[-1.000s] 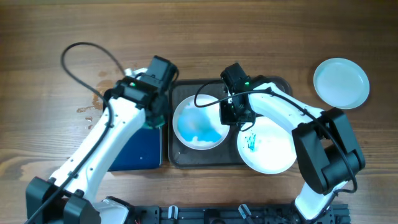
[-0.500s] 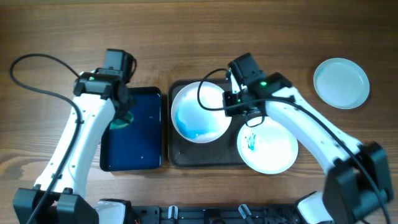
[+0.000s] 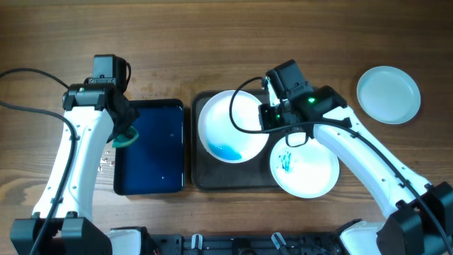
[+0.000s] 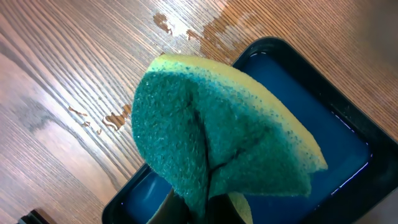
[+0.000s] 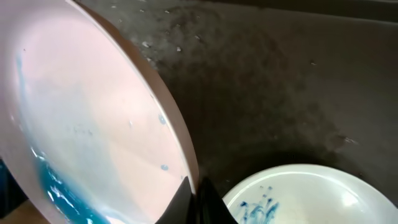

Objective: Clean dirty plates on tray and stack at the side
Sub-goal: 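Return the sponge to the basin with the left gripper, then lift the scrubbed plate with the right gripper toward the basin, then hold the plate tilted over the basin with the right gripper to rinse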

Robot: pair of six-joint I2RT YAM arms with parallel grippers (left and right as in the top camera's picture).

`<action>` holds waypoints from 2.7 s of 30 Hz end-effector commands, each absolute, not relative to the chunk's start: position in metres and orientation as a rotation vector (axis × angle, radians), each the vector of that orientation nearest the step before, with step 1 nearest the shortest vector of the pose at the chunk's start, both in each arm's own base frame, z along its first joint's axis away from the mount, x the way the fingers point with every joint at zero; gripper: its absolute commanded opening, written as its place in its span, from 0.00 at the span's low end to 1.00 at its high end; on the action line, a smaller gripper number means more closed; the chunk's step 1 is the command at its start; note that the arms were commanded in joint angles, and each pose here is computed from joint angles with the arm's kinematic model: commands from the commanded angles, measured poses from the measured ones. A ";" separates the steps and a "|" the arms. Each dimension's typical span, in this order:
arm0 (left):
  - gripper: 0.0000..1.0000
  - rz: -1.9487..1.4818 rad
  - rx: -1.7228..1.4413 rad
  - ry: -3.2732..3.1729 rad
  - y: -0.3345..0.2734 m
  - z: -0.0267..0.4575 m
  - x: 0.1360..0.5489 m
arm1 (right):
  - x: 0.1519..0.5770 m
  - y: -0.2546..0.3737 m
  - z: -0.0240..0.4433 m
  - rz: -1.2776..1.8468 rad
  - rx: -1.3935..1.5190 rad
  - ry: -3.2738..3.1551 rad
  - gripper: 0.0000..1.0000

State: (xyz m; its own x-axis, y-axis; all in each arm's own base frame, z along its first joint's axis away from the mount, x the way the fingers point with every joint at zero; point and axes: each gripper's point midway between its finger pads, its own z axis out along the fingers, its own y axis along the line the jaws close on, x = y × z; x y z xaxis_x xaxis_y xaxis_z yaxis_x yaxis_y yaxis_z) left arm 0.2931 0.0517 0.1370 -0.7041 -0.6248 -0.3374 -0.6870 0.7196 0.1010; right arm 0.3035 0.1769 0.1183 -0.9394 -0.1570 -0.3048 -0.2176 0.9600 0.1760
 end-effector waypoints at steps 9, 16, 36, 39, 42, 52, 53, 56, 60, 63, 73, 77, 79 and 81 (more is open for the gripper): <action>0.04 0.290 -1.013 2.615 0.052 0.149 0.298 | 0.304 0.157 0.127 0.139 -0.274 2.810 0.05; 0.04 0.286 -1.011 2.609 0.052 0.150 0.300 | 0.300 0.157 0.128 0.145 -0.284 2.830 0.04; 0.04 0.269 -1.065 2.577 0.076 0.151 0.303 | 0.336 0.252 0.163 0.290 -0.601 2.801 0.05; 0.04 0.278 -1.141 2.550 0.093 0.150 0.298 | 0.338 0.279 0.161 0.290 -0.675 2.789 0.05; 0.04 0.249 -1.233 2.522 0.110 0.149 0.292 | 0.339 0.301 0.163 0.282 -0.747 2.760 0.05; 0.04 -0.017 -1.484 2.434 0.151 0.145 0.274 | 0.343 0.334 0.169 0.117 -0.825 2.622 0.05; 0.04 -0.030 -1.499 2.425 0.154 0.145 0.273 | 0.343 0.336 0.170 0.099 -0.830 2.606 0.05; 0.04 -0.035 -1.502 2.428 0.157 0.145 0.270 | 0.343 0.344 0.174 0.046 -0.845 2.550 0.04; 0.04 -0.034 -1.500 2.430 0.157 0.145 0.270 | 0.345 0.356 0.184 -0.051 -0.858 2.438 0.05; 0.04 -0.034 -1.502 2.433 0.157 0.145 0.269 | 0.344 0.366 0.193 -0.109 -0.862 2.356 0.05; 0.04 -0.032 -1.492 2.425 0.158 0.145 0.272 | 0.342 0.386 0.227 -0.348 -0.924 2.082 0.05; 0.04 -0.032 -1.492 2.424 0.158 0.145 0.272 | 0.338 0.401 0.249 -0.450 -0.966 1.928 0.05; 0.04 -0.032 -1.492 2.425 0.158 0.145 0.272 | 0.333 0.410 0.258 -0.476 -1.002 1.865 0.05; 0.04 -0.033 -1.492 2.425 0.158 0.145 0.272 | 0.329 0.417 0.265 -0.502 -1.018 1.815 0.05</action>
State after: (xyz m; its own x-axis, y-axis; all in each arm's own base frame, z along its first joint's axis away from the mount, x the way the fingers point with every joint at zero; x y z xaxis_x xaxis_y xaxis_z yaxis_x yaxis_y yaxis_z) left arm 0.2664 0.1559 0.1322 -0.4137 -0.8880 -0.2009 -0.8848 0.4442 -0.1412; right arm 0.3301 0.4120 0.2421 -0.2782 -0.7564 -0.5920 -0.4945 0.6412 -0.5868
